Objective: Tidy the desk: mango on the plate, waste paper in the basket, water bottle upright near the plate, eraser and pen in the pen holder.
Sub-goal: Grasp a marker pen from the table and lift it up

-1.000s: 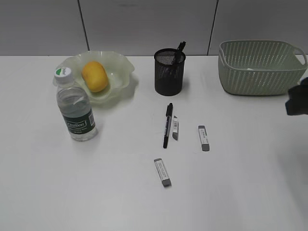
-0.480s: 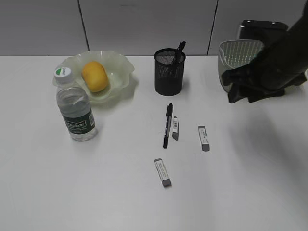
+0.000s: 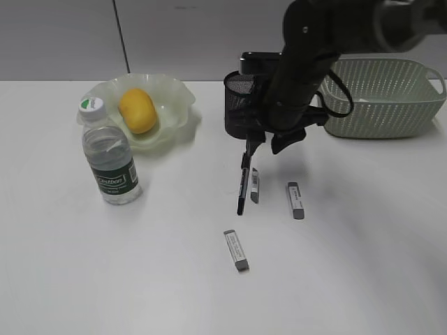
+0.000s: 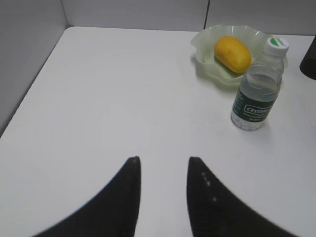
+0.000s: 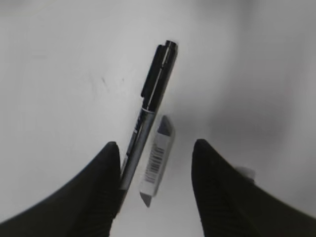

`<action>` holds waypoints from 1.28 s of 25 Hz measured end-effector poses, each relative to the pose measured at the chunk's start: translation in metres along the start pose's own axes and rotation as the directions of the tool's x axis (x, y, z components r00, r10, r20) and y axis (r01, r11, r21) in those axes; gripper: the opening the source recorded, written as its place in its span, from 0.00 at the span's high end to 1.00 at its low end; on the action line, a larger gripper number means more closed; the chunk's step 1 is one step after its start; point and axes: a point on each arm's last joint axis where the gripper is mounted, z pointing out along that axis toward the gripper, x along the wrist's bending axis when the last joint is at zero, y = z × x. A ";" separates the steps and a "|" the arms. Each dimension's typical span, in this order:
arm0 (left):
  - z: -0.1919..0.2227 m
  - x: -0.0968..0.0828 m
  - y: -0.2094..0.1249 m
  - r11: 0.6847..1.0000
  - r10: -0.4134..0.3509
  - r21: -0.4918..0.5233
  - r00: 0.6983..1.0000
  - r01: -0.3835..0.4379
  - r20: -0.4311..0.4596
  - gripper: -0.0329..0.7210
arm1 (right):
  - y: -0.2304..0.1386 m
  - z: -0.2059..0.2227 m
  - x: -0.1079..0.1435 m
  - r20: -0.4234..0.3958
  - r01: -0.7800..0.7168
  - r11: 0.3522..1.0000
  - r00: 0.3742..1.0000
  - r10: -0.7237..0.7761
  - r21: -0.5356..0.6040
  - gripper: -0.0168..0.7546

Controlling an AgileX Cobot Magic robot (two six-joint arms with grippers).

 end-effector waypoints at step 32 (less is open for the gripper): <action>0.000 0.000 0.000 1.000 0.000 0.000 1.000 0.000 0.000 0.65 | 0.044 -0.011 0.063 0.007 0.148 0.976 0.989 -0.149 -0.162 0.82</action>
